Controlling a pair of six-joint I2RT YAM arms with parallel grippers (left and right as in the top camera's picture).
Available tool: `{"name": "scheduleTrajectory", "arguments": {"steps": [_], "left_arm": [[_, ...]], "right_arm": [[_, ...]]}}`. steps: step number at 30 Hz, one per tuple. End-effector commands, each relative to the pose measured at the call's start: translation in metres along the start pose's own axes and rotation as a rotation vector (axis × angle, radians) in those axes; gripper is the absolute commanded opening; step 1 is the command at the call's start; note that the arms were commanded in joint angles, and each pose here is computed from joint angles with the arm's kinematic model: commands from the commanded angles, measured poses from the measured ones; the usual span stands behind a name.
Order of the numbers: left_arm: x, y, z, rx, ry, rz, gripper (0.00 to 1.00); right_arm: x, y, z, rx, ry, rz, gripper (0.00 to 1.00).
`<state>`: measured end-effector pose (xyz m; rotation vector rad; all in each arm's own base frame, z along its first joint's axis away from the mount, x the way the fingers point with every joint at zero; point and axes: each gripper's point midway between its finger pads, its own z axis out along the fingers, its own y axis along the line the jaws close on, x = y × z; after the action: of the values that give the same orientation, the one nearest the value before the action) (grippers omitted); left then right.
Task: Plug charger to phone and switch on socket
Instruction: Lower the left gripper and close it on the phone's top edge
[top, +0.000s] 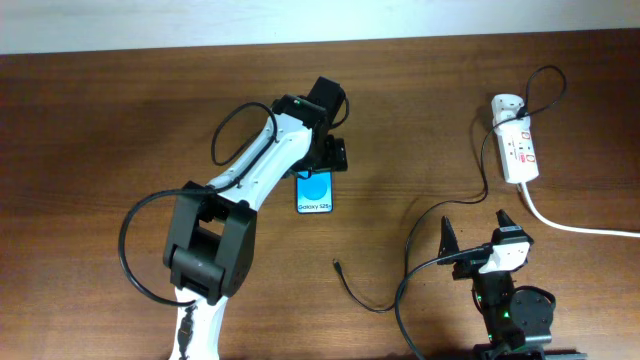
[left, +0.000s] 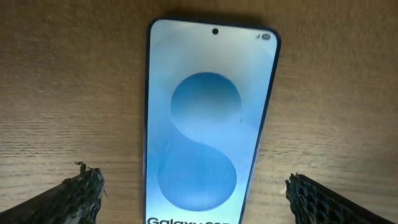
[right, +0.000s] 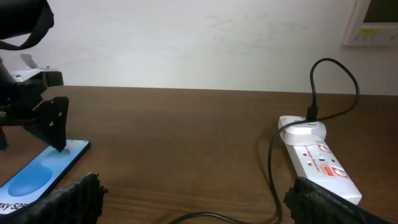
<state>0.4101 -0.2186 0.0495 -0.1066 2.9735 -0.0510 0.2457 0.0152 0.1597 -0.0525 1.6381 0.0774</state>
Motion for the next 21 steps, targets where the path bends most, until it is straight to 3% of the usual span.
{"name": "scheduleTrajectory", "arguments": {"steps": [1,5,12,17,21], "left_arm": [[-0.008,0.001,0.001,-0.028,-0.04,-0.023,0.99],[-0.017,0.006,0.0,-0.063,-0.087,-0.026,0.99],[-0.007,0.01,0.031,-0.095,-0.026,-0.021,0.99],[-0.001,-0.01,0.036,0.012,0.021,-0.016,0.99],[-0.003,-0.009,0.037,0.009,0.016,0.006,0.99]], "right_arm": [[0.003,0.001,0.0,-0.005,0.005,-0.007,0.98],[0.003,0.001,0.0,-0.005,0.005,-0.007,0.98],[0.003,0.001,0.0,-0.005,0.005,-0.007,0.98],[0.003,0.001,0.0,-0.005,0.005,-0.007,0.99],[0.003,0.001,0.0,-0.005,0.005,-0.007,0.98]]}}
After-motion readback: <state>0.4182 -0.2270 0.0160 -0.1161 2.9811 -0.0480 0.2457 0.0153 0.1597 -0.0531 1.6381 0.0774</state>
